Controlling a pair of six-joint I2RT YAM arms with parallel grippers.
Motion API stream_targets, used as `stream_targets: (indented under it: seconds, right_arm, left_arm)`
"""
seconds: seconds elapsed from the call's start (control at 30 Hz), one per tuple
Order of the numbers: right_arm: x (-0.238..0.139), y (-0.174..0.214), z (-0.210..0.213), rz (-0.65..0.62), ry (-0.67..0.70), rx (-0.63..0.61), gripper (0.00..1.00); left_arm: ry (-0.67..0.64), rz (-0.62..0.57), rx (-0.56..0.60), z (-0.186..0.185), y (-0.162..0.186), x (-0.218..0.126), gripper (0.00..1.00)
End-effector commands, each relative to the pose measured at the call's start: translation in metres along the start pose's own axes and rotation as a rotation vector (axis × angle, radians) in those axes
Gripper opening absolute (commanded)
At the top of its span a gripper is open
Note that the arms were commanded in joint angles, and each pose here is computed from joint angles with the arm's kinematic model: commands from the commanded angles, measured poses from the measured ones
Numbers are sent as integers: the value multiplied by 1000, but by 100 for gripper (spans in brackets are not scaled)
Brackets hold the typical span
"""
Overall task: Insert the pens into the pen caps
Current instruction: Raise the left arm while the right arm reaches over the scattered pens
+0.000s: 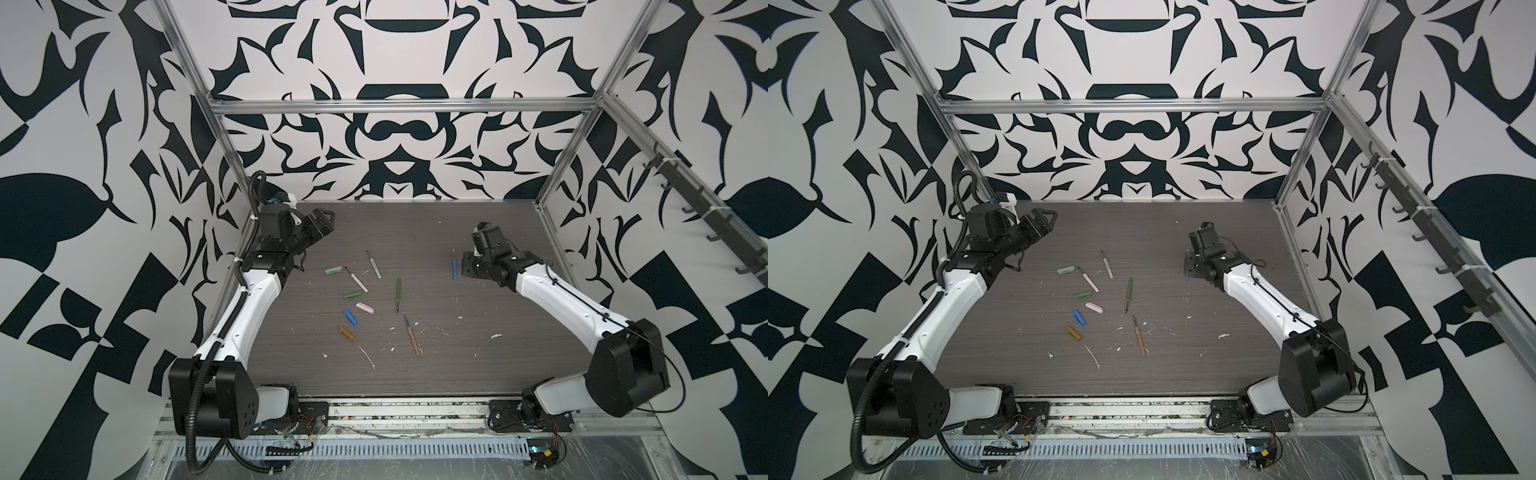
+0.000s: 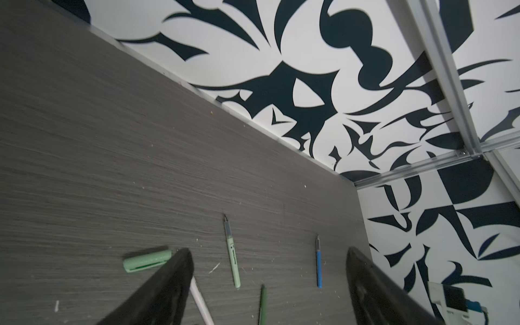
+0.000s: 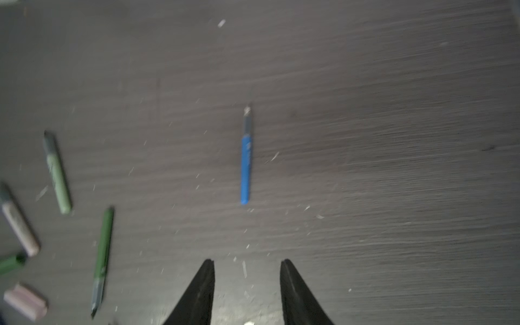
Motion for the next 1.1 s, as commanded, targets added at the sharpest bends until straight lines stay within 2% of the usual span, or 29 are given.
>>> stream_targets:
  seconds: [0.0, 0.13, 0.23, 0.33, 0.57, 0.73, 1.07]
  right_arm:
    - [-12, 10, 35, 42, -30, -138, 35]
    - [3, 36, 85, 133, -82, -292, 21]
    - [11, 54, 124, 156, -100, -432, 12]
    - [21, 65, 153, 188, -122, -504, 9]
    - [37, 62, 212, 165, -212, -547, 10]
    - [51, 54, 234, 158, -229, -547, 10]
    - [52, 50, 233, 147, -197, -524, 11]
  left_arm:
    - [100, 120, -139, -5, 29, 8, 86]
    - [192, 140, -196, -16, 33, 5, 86]
    - [224, 134, -211, -20, 33, 0, 86]
    - [216, 127, -215, -21, 33, -3, 86]
    - [158, 45, -201, -12, 20, -19, 88]
    - [120, 42, -188, -4, 18, -18, 88]
    - [126, 46, -188, -4, 17, -17, 88]
Point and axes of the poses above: each gripper's point midway between its finger pads, its own x axis out along the fingers, its own z axis along the line the jaws close on, y = z × x, the point moved 3 cm from there along -x, back along the fingers, and after that the axes turned 5 degrees about x, right-handed, at the moved point
